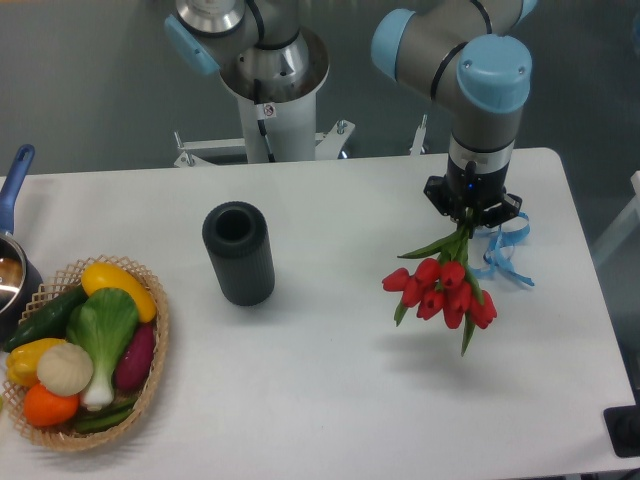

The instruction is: Insert the flowers into the vase

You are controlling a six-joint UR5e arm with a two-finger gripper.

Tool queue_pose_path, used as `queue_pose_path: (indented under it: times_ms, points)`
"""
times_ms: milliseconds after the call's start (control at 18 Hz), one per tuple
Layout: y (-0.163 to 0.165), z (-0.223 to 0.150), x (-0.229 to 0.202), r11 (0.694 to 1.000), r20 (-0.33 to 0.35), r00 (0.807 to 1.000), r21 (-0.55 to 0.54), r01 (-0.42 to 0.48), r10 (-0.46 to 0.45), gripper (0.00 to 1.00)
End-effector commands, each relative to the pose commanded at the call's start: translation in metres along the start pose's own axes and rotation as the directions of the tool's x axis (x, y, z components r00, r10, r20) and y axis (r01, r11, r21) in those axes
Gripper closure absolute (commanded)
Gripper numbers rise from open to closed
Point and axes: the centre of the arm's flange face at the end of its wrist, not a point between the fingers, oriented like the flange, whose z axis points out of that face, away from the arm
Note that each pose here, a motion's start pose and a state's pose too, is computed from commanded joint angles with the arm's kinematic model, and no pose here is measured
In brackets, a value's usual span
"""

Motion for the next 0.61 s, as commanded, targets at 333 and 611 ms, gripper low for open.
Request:
queue_pose_path:
  times_ms: [333, 611]
  points:
    - [0.007, 0.001, -0.009, 1.000, 0.004, 1.000, 0.001, 0.015, -0.015, 0.98]
    - [0.011, -0.002, -0.012, 0.999, 0.006, 1.000, 0.028, 0.027, -0.028, 1.00]
